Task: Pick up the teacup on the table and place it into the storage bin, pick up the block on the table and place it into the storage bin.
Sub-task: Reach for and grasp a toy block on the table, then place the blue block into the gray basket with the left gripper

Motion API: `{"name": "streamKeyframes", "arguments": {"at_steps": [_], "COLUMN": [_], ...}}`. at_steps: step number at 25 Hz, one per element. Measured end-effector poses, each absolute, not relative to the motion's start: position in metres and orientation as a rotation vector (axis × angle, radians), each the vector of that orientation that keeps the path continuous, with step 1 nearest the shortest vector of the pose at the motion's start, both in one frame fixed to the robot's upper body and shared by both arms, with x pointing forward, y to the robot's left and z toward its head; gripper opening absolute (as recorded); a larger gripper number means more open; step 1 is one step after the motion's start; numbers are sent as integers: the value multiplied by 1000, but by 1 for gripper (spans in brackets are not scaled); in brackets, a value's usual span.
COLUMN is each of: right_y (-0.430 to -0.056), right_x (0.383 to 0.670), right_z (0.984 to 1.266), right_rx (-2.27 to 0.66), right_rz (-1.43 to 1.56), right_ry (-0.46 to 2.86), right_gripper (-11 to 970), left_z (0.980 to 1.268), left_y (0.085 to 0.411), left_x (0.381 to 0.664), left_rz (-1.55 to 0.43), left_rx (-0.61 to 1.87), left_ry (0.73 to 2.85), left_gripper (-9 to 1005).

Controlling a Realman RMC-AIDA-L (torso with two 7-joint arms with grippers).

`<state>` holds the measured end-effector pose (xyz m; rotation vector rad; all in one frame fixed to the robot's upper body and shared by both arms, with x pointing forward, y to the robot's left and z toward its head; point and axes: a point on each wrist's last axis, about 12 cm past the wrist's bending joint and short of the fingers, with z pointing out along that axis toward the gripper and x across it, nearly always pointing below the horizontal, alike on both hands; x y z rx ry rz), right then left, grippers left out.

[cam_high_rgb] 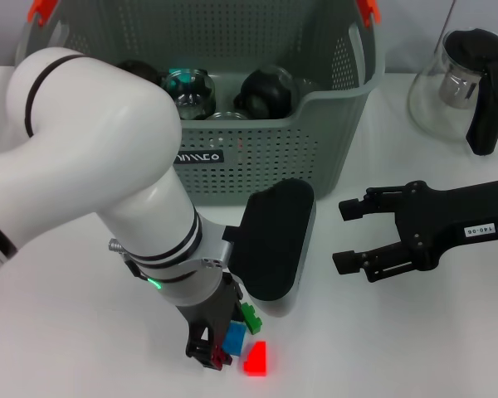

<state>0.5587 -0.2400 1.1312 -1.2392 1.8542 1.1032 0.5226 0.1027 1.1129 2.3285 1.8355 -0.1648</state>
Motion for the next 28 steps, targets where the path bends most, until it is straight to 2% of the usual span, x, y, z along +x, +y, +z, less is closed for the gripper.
{"name": "streamKeyframes", "arguments": {"at_steps": [7, 12, 18, 22, 28], "right_y": [-240, -240, -242, -245, -248], "right_x": [559, 558, 557, 557, 556], "right_z": [1131, 1131, 1131, 1130, 1130], "right_rx": [-1239, -1241, -1248, -1245, -1244], "right_rz": [1103, 1102, 1101, 1098, 1092], "right_ry": [1854, 1852, 1849, 1856, 1861], "right_gripper": [945, 946, 946, 946, 946], "left_z": [1112, 1113, 1134, 1161, 1214], "left_y": [101, 102, 110, 133, 179], "left_x": [523, 523, 527, 533, 548], "left_rz": [-160, -169, -176, -222, -320], "left_rx": [2324, 2320, 2230, 2024, 1496], "left_ry": [1862, 1897, 1940, 2018, 2079], "left_gripper": [557, 407, 406, 413, 425]}}
